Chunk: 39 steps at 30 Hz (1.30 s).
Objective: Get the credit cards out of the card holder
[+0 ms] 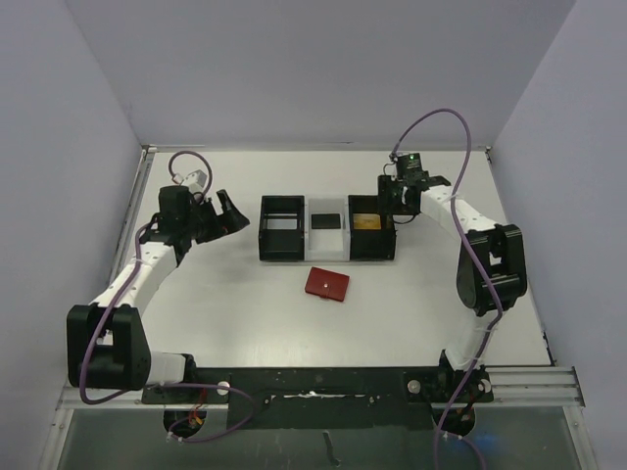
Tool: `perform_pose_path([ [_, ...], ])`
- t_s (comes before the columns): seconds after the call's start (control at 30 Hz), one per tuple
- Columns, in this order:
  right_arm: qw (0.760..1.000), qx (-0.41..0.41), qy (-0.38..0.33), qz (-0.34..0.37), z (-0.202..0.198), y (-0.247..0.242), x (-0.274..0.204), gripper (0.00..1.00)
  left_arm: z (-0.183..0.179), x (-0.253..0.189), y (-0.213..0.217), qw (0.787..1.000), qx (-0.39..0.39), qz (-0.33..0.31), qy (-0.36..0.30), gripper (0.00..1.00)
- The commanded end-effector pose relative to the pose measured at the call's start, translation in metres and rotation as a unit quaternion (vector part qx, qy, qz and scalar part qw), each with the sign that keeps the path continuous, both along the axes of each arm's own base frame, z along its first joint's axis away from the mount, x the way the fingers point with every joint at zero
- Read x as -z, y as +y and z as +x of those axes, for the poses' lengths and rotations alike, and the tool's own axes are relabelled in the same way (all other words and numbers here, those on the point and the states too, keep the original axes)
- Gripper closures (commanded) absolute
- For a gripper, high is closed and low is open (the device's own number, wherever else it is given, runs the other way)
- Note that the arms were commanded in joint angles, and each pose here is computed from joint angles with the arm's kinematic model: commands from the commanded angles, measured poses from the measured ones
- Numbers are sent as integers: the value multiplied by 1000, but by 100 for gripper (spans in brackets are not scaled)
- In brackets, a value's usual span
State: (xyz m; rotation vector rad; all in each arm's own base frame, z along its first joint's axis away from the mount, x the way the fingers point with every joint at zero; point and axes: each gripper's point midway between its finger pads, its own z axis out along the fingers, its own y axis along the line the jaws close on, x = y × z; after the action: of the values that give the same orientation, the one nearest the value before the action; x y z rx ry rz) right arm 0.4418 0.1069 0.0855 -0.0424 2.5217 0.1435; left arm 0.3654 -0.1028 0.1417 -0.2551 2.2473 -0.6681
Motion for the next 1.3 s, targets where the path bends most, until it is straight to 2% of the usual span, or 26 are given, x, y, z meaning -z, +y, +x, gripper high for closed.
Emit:
perform_pose_path([
  [0.0, 997, 1, -78, 0, 11, -5, -66, 45, 7, -36, -3, 998, 1, -7, -66, 11],
  [0.07, 995, -9, -95, 12, 3, 1, -78, 41, 2, -41, -1, 997, -7, -10, -79, 11],
  [0.2, 986, -66, -129, 81, -24, 43, -91, 39, -7, -50, 4, 994, -32, -23, -107, 11],
  [0.37, 970, -130, -131, 161, -78, 110, -78, 41, -20, -55, 7, 992, -43, -30, -117, 11],
  [0.5, 965, -167, -108, 171, -119, 145, -47, 42, -32, -53, 4, 992, -42, -45, -112, 12],
  [0.7, 974, -152, -54, 157, -137, 152, -3, 44, -51, -29, -10, 993, -29, -81, -75, 17],
  [0.93, 978, -166, -41, 116, -132, 146, 17, 46, -72, -9, -38, 995, 3, -84, -49, 22],
  [1.2, 977, -170, 12, 131, -164, 144, 54, 56, -94, 10, -63, 996, 24, -85, -32, 25],
  [1.27, 977, -165, 22, 136, -178, 144, 60, 62, -103, 11, -76, 994, 35, -100, -33, 27],
])
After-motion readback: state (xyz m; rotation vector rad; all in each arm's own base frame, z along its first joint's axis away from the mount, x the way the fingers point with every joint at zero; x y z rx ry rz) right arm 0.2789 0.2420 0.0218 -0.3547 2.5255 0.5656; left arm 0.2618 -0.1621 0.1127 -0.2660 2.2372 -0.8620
